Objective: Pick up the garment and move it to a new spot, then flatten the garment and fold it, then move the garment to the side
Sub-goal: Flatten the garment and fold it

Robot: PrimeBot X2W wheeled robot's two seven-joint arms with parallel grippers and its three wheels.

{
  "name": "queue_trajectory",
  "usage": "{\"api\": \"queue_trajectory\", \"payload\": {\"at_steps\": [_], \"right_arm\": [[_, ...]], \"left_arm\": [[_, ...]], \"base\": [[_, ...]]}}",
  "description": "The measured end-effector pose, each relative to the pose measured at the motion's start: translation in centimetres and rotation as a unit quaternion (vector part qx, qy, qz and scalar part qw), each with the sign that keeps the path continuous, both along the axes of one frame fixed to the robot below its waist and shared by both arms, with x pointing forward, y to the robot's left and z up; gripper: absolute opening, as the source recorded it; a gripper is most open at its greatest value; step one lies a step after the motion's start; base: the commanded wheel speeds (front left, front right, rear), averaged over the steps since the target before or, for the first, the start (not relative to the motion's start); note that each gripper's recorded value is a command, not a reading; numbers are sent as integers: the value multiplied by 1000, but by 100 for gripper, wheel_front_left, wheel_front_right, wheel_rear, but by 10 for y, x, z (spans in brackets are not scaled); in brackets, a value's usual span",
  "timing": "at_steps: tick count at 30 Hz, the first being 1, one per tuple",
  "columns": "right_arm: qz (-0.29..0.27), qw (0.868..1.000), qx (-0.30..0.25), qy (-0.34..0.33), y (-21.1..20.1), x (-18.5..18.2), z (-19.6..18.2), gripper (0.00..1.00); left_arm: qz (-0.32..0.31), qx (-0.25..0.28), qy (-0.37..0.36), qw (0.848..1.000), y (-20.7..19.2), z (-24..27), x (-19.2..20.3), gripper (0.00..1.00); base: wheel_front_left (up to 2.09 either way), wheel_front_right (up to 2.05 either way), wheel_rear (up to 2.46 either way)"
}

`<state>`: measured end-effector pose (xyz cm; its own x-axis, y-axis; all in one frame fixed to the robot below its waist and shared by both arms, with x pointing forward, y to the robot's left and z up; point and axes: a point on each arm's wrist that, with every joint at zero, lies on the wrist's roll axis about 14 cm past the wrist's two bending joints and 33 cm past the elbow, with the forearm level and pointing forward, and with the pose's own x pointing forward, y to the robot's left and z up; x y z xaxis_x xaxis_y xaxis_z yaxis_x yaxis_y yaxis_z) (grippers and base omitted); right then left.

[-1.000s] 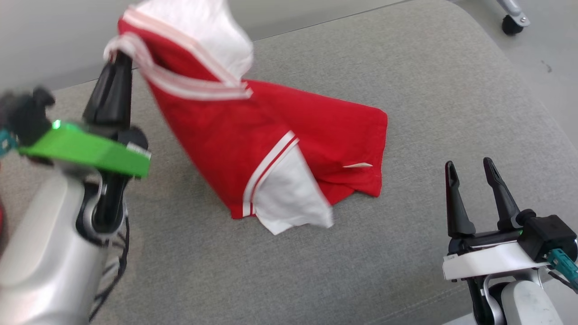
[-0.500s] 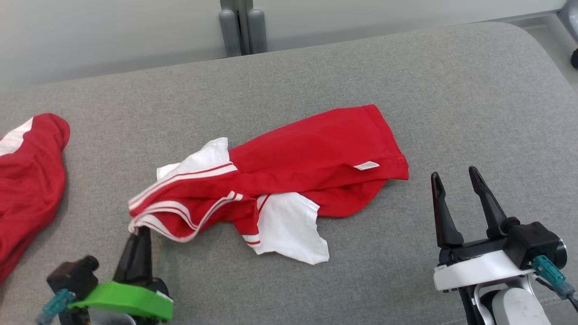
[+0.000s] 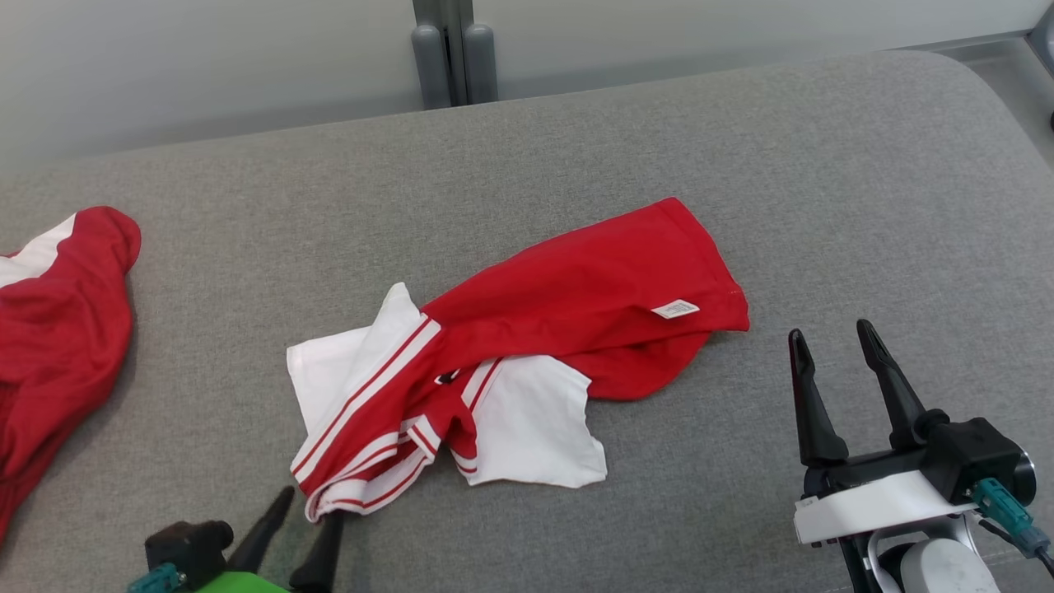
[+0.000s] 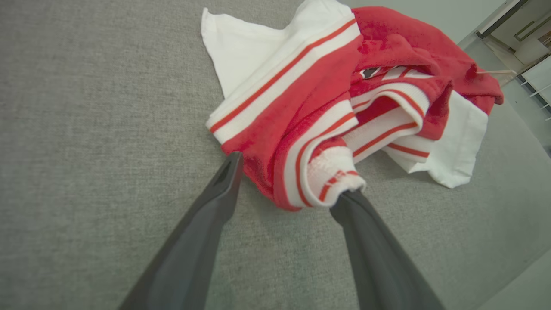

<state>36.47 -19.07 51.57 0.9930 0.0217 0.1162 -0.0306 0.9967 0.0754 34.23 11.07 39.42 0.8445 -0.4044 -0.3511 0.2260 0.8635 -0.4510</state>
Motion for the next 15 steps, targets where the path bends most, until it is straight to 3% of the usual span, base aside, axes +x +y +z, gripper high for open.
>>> {"api": "queue_trajectory", "payload": {"at_steps": [3, 9, 15], "right_arm": [[-2, 1000, 1, -2, -1, -2, 1, 100], [-1, 1000, 2, -1, 0, -4, 1, 100], [-1, 1000, -1, 5, 0, -3, -3, 100]], "left_arm": [[27, 51, -56, 997, 22, 26, 20, 100], [74, 53, -151, 984, 37, 103, 51, 100], [115, 47, -184, 975, 47, 131, 86, 100]], "base": [[0, 0, 0], [0, 0, 0], [0, 0, 0]]}}
